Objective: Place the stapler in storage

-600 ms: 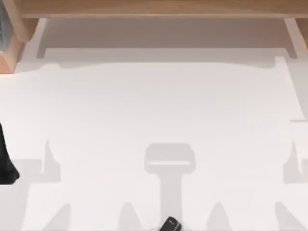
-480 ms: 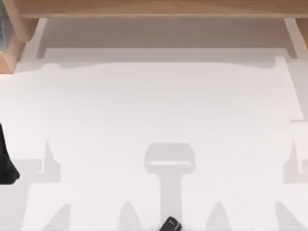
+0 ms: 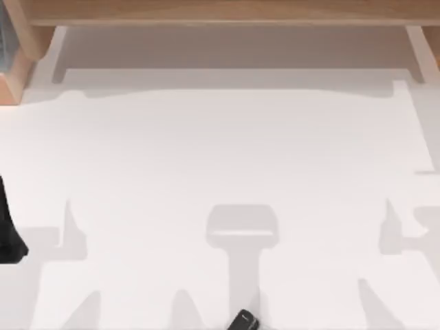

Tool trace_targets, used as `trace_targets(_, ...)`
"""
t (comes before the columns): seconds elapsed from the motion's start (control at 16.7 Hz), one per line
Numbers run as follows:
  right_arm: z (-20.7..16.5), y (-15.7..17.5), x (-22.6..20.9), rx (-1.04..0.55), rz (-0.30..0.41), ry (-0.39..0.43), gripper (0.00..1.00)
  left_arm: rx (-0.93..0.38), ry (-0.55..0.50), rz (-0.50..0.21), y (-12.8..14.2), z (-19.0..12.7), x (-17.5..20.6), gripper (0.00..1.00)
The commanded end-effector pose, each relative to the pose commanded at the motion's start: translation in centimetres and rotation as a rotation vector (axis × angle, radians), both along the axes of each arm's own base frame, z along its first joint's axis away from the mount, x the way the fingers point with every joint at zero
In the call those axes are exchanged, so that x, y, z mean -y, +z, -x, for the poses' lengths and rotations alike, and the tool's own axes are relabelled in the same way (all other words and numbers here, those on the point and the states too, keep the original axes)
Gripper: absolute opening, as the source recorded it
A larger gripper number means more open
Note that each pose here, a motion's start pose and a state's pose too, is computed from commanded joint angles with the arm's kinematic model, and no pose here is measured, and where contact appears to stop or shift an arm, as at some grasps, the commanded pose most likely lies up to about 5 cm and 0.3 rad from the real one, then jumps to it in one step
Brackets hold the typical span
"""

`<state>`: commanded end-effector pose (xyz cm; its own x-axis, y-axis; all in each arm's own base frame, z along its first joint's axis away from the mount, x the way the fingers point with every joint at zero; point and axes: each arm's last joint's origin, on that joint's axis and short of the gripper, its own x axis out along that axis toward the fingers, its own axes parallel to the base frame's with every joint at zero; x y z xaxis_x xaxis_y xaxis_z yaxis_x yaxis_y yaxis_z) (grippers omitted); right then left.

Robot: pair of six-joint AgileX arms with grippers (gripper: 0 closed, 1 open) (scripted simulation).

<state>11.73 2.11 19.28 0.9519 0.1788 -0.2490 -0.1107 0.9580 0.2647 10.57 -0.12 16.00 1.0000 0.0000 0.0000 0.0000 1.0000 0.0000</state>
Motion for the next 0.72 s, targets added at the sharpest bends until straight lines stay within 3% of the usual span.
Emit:
trace_targets(0.24,-2.0,2.9,-3.1,-0.296,-0.180,0.077,1.00,0.000,0.000,0.000,0.0,0.0,0.0,1.00)
trace_targets(0.42,-4.0,4.5,-6.9,-0.558,-0.274,0.085,1.00,0.000,0.000,0.000,0.0,0.0,0.0,1.00)
trace_targets(0.72,-6.4,4.4,-15.6,-0.976,-0.304,-0.034,1.00,0.000,0.000,0.000,0.0,0.0,0.0,1.00)
